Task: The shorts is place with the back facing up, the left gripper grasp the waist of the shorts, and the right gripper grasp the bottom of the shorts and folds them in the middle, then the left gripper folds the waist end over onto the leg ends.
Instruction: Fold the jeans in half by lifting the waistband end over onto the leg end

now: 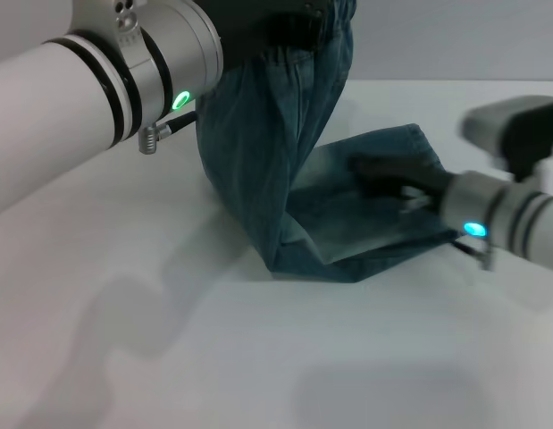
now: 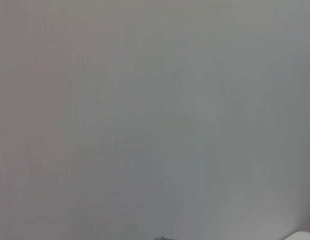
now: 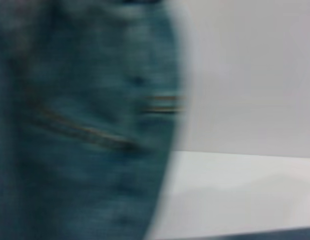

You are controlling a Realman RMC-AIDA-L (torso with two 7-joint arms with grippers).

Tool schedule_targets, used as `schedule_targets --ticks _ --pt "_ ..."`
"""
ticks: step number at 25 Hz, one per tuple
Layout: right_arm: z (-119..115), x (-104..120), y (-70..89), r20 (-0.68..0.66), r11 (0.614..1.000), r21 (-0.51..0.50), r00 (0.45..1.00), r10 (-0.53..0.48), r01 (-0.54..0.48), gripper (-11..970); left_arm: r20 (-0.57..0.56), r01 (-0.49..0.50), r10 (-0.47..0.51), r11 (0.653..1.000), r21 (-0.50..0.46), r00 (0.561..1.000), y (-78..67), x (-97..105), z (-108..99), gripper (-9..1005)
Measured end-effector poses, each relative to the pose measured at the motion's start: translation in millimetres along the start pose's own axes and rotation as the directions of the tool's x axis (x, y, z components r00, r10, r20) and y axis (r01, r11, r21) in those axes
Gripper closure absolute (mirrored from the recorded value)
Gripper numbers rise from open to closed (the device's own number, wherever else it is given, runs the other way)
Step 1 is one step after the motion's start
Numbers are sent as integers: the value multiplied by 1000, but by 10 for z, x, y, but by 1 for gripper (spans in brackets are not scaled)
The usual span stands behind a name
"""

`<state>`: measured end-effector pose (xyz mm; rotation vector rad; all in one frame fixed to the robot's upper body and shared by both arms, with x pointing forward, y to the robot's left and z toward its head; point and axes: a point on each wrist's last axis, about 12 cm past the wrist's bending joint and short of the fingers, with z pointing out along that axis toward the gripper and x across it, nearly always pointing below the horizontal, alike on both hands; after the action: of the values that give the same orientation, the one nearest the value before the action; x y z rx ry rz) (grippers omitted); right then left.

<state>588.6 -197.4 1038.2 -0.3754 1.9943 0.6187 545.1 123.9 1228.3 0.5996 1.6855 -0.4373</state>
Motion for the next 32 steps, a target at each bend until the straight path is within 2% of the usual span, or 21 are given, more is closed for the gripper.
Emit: schedule_targets --ticks 1,4,10,20,26,29,32 --pt "0 0 0 0 1000 0 1000 0 0 935 1 0 0 1000 0 1000 -1 2 2 881" --pt "-185 14 -208 41 997 74 999 17 -20 936 2 3 -3 1000 4 1000 -22 51 37 883" --pt "-559 65 -430 130 985 158 990 55 -75 936 18 30 -30 999 33 999 -129 182 123 884" --pt "-1171 227 -840 226 925 355 972 58 -138 937 14 56 -57 994 92 998 -329 431 300 883" --pt "-1408 271 -962 265 898 406 962 63 -171 937 42 68 -73 993 100 996 -388 546 350 883" --pt "-1452 276 -968 278 900 398 959 63 -174 937 148 49 -63 994 98 987 -466 681 382 882" --pt "-1452 296 -953 277 904 388 958 69 -178 937 208 74 -92 993 92 974 -467 809 419 882"
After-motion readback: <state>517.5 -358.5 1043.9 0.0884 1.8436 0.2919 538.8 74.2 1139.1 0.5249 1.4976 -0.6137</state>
